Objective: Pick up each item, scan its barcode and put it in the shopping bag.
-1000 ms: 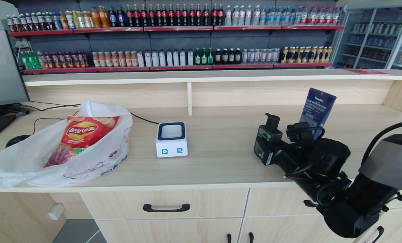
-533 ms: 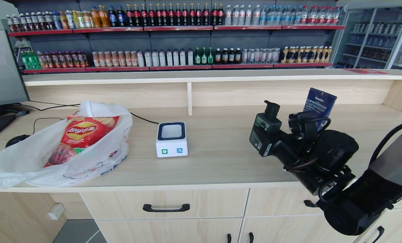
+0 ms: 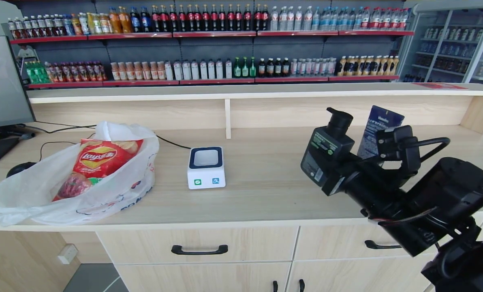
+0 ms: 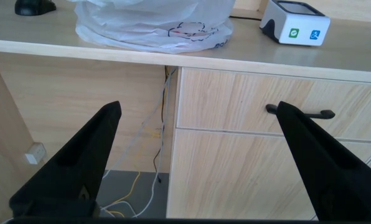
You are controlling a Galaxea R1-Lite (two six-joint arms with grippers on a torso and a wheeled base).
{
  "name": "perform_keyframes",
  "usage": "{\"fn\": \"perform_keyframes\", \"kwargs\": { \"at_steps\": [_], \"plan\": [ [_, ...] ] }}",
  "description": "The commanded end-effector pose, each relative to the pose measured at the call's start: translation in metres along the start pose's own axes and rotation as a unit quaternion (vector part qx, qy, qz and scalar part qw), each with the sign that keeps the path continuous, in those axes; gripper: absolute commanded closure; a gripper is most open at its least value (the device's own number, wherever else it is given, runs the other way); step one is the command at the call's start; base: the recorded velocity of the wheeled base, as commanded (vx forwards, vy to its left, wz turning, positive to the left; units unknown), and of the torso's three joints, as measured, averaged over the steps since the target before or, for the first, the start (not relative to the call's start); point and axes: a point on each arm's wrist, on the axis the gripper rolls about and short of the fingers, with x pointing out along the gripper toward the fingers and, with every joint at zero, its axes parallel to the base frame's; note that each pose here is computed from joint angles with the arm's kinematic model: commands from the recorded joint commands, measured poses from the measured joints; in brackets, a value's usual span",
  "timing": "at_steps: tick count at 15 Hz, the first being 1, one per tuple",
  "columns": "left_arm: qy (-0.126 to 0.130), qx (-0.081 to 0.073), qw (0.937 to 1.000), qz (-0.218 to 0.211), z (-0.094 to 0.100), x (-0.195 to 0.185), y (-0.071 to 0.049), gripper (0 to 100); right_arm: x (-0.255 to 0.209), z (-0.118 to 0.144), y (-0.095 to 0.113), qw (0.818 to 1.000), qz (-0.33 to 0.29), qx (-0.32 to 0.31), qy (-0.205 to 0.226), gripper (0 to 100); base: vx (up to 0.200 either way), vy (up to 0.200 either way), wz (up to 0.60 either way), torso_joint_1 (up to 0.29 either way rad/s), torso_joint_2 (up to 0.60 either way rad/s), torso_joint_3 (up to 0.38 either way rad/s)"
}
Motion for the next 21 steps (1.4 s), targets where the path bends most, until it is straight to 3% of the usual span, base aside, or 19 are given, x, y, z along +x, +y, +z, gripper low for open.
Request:
{"fn": "perform_keyframes", "kwargs": {
  "at_steps": [1, 7, 9, 14, 18, 21],
  "plan": [
    [0.001, 0.000, 1.0000, 0.000, 0.000, 0.000, 0.000, 0, -0.020, 0.029, 0.018, 0.998, 0.039, 0.037, -0.041, 100, 0.000, 0.000, 0.00, 0.000, 0.00, 0.000],
    [-0.001, 0.004, 1.0000, -0.001, 0.000, 0.000, 0.000, 0, -0.038, 0.053, 0.042, 0.985, 0.104, 0.118, -0.070, 100, 0.000, 0.000, 0.00, 0.000, 0.00, 0.000],
    [-0.001, 0.004, 1.0000, -0.001, 0.000, 0.000, 0.000, 0, -0.042, 0.049, 0.046, 0.979, 0.127, 0.149, -0.054, 100, 0.000, 0.000, 0.00, 0.000, 0.00, 0.000],
    [-0.001, 0.004, 1.0000, -0.001, 0.000, 0.000, 0.000, 0, -0.052, 0.054, 0.074, 0.942, 0.201, 0.265, -0.032, 100, 0.000, 0.000, 0.00, 0.000, 0.00, 0.000],
    [-0.001, 0.004, 1.0000, -0.001, 0.000, 0.000, 0.000, 0, -0.065, 0.059, 0.100, 0.916, 0.272, 0.293, -0.016, 100, 0.000, 0.000, 0.00, 0.000, 0.00, 0.000],
    [-0.001, 0.004, 1.0000, -0.001, 0.000, 0.000, 0.000, 0, -0.058, 0.074, 0.103, 0.903, 0.280, 0.322, -0.042, 100, 0.000, 0.000, 0.00, 0.000, 0.00, 0.000]
  ]
}}
